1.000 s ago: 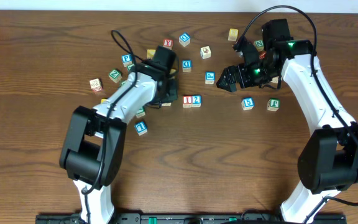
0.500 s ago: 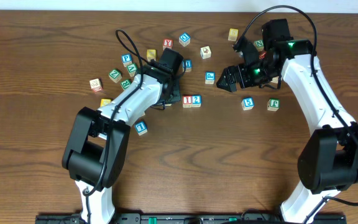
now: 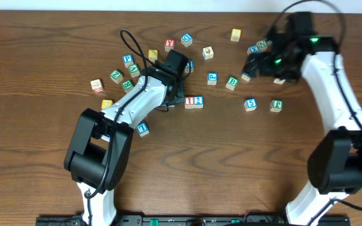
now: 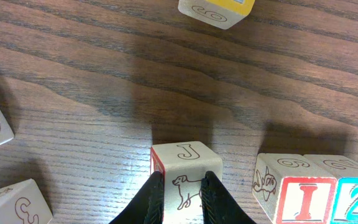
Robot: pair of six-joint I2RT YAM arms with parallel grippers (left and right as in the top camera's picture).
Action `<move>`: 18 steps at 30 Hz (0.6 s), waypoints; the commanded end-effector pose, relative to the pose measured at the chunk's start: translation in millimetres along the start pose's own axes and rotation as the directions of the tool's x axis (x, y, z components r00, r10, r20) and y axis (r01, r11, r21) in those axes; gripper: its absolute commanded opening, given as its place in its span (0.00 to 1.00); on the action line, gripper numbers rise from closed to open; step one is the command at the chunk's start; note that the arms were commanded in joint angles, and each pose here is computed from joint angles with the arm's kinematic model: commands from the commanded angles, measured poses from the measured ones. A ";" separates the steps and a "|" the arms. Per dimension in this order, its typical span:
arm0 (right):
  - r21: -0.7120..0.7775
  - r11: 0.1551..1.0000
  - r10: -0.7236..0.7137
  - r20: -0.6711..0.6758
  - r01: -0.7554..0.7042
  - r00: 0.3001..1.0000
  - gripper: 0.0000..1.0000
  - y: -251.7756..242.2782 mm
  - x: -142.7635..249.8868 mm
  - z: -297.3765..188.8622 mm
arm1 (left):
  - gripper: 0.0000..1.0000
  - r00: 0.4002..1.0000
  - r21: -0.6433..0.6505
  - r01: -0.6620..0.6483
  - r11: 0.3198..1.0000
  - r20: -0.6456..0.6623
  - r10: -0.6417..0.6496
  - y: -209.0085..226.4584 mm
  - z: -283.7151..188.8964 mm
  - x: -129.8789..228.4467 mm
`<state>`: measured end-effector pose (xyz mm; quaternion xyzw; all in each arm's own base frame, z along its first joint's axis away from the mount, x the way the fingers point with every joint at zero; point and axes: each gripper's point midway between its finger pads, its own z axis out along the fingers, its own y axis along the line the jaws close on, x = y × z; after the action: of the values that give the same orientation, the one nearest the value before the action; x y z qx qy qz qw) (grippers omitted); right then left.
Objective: Spell out AI2
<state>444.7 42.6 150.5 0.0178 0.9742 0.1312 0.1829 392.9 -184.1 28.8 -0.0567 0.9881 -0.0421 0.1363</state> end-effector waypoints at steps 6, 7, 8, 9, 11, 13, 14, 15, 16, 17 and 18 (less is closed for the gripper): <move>0.004 0.996 0.093 0.074 -0.094 0.993 0.99 -10.6 -13.9 -33.2 | 0.15 1.000 -0.130 -0.026 0.991 0.001 0.027 15.6 12.9 12.7; 0.004 0.996 0.094 0.072 -0.094 0.993 0.99 -10.6 -13.4 -33.1 | 0.15 1.000 -0.146 -0.028 0.989 0.004 0.028 18.3 12.5 12.6; 0.005 0.996 0.093 0.072 -0.093 0.993 0.99 -10.6 -13.4 -33.1 | 0.14 1.000 -0.159 -0.029 0.987 0.006 0.030 20.8 12.1 12.5; 0.005 0.996 0.090 0.072 -0.091 0.993 0.99 -10.5 -13.3 -33.1 | 0.14 0.999 -0.178 -0.030 0.984 0.011 0.032 24.3 11.5 11.9; 0.005 0.996 0.090 0.069 -0.091 0.994 0.99 -10.2 -12.6 -32.9 | 0.14 0.999 -0.213 -0.032 0.976 0.020 0.037 30.8 10.2 10.7; 0.005 0.996 0.090 0.066 -0.091 0.994 0.99 -9.9 -11.9 -32.8 | 0.14 0.999 -0.244 -0.034 0.969 0.031 0.042 36.3 8.9 9.0; 0.005 0.996 0.091 0.064 -0.092 0.994 0.99 -9.9 -11.3 -32.8 | 0.14 0.998 -0.255 -0.034 0.966 0.034 0.044 38.3 8.3 8.4; 0.006 0.996 0.092 0.061 -0.092 0.994 0.99 -10.0 -10.5 -32.7 | 0.14 0.998 -0.260 -0.036 0.965 0.036 0.046 39.1 8.1 8.2; 0.006 0.996 0.093 0.057 -0.093 0.994 0.99 -10.0 -9.7 -32.7 | 0.14 0.998 -0.260 -0.038 0.965 0.035 0.049 39.1 8.2 8.1; 0.006 0.996 0.094 0.055 -0.094 0.994 0.99 -10.0 -9.1 -32.7 | 0.13 0.998 -0.260 -0.038 0.965 0.034 0.048 39.2 8.6 8.4; 0.007 0.995 0.094 0.053 -0.095 0.994 0.99 -10.1 -8.6 -32.6 | 0.14 0.998 -0.260 -0.039 0.965 0.033 0.049 38.8 8.9 8.7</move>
<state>440.0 21.3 166.6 0.0665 0.9711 0.1309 0.1882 391.9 -163.0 32.1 -0.0508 0.9831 0.0529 0.1675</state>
